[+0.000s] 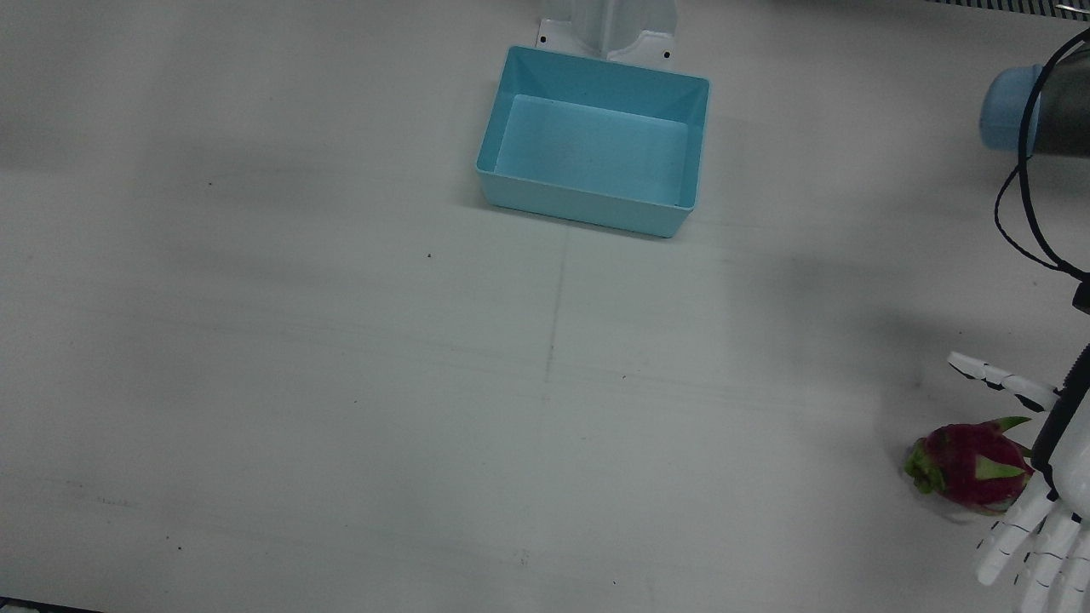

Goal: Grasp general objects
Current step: 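Move the left hand down toward the pink dragon fruit, then close the left hand's fingers around the dragon fruit, then lift the dragon fruit off the table with the left hand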

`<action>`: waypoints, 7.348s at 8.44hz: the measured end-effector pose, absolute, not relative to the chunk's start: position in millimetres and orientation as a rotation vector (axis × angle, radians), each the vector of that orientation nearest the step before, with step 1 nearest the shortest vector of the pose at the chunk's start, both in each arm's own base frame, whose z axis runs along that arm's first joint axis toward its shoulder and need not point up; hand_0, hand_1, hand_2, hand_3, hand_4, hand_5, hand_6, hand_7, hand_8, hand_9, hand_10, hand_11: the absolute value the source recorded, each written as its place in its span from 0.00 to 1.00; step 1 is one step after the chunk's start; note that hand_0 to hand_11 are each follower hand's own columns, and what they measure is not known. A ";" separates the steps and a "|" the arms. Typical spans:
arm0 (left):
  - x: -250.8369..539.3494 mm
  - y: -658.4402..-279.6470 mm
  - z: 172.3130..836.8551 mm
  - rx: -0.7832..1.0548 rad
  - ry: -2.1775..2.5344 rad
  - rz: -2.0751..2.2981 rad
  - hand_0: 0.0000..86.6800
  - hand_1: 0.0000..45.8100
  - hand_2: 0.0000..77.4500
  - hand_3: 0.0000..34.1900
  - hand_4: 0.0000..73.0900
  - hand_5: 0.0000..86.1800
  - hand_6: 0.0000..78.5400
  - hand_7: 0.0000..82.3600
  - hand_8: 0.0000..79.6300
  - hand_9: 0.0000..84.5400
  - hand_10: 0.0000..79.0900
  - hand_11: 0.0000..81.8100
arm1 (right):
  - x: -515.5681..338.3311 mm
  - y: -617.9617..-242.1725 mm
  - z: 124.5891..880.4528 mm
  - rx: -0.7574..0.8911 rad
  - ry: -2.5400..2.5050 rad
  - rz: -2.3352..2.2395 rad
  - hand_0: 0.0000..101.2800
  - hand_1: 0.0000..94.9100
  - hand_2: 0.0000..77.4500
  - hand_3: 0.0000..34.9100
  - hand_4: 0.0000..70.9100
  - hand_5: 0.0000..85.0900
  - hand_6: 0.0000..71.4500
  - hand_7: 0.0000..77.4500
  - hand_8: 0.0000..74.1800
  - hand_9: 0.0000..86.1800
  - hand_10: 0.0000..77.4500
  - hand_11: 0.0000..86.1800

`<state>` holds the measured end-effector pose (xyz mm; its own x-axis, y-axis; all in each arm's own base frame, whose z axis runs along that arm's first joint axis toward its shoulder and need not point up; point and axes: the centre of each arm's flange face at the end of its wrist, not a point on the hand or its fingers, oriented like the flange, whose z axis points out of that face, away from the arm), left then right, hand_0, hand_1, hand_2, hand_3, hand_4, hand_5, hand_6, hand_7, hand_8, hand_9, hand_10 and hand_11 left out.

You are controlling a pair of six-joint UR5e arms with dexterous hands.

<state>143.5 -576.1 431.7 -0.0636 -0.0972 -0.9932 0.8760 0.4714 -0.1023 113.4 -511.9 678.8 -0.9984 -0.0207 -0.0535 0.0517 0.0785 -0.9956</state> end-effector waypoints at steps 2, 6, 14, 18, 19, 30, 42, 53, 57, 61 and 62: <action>139.1 -559.3 469.4 0.728 1.338 -0.934 0.62 0.00 0.06 0.04 0.01 0.03 0.00 0.01 0.01 0.01 0.01 0.01 | 113.3 -511.9 678.8 0.033 2.267 -2.097 0.00 0.06 0.96 0.00 0.00 0.00 0.00 0.00 0.00 0.01 0.00 0.01; 139.6 -541.2 513.0 0.717 1.297 -0.932 0.62 0.00 0.08 0.05 0.01 0.03 0.00 0.01 0.01 0.01 0.01 0.01 | 113.3 -511.9 678.8 0.033 2.267 -2.097 0.00 0.06 0.96 0.00 0.00 0.00 0.00 0.00 0.00 0.01 0.00 0.01; 166.2 -555.5 563.6 0.667 1.333 -1.021 0.64 0.00 0.08 0.05 0.01 0.03 0.00 0.04 0.01 0.01 0.01 0.01 | 113.1 -512.0 678.8 0.033 2.267 -2.097 0.00 0.06 0.96 0.00 0.00 0.00 0.00 0.00 0.00 0.01 0.00 0.01; 230.7 -526.9 543.7 0.659 1.306 -0.988 0.64 0.00 0.10 0.09 0.01 0.02 0.00 0.05 0.01 0.01 0.01 0.01 | 113.0 -512.0 678.8 0.033 2.267 -2.097 0.00 0.06 0.96 0.00 0.00 0.00 0.00 0.00 0.00 0.01 0.00 0.01; 228.0 -524.3 535.3 0.689 1.277 -1.015 0.65 0.00 0.11 0.17 0.01 0.11 0.00 0.05 0.01 0.01 0.01 0.01 | 113.1 -512.0 678.8 0.033 2.267 -2.097 0.00 0.07 0.96 0.00 0.00 0.00 0.00 0.00 0.00 0.01 0.00 0.01; 232.3 -537.3 554.1 0.783 1.157 -1.011 0.63 0.00 0.08 0.19 0.01 0.09 0.00 0.03 0.01 0.01 0.01 0.05 | 113.0 -512.0 678.8 0.034 2.267 -2.097 0.00 0.06 0.96 0.00 0.00 0.00 0.00 0.00 0.00 0.01 0.00 0.01; 232.4 -539.4 569.6 0.782 1.095 -0.985 0.62 0.00 0.15 0.06 0.00 0.25 0.00 0.10 0.01 0.01 0.01 0.12 | 112.7 -512.1 678.8 0.034 2.268 -2.097 0.00 0.06 0.96 0.00 0.00 0.00 0.00 0.00 0.00 0.01 0.00 0.01; 215.1 -519.7 612.6 0.805 1.084 -0.963 0.57 0.00 0.23 0.00 0.06 0.54 0.01 0.38 0.01 0.01 0.37 0.51 | 112.7 -512.1 678.8 0.034 2.268 -2.097 0.00 0.06 0.96 0.00 0.00 0.00 0.00 0.00 0.00 0.01 0.00 0.01; 216.0 -519.3 611.0 0.802 1.083 -0.964 0.54 0.00 0.30 0.00 0.25 0.47 0.48 0.52 0.17 0.14 0.39 0.82 | 113.0 -512.0 678.8 0.034 2.267 -2.097 0.00 0.07 0.96 0.00 0.00 0.00 0.00 0.00 0.00 0.01 0.00 0.01; 190.5 -522.8 555.6 0.856 1.146 -0.996 0.50 0.00 0.35 0.00 0.36 0.46 0.66 0.48 0.51 0.59 0.45 0.87 | 113.0 -512.0 678.8 0.033 2.267 -2.097 0.00 0.07 0.96 0.00 0.00 0.00 0.00 0.00 0.00 0.01 0.00 0.01; 168.2 -522.1 518.6 0.895 1.185 -1.019 0.50 0.00 0.35 0.00 0.34 0.47 0.67 0.49 0.47 0.55 0.45 0.86 | 112.9 -512.0 678.8 0.034 2.267 -2.097 0.00 0.06 0.96 0.00 0.00 0.00 0.00 0.00 0.00 0.01 0.00 0.01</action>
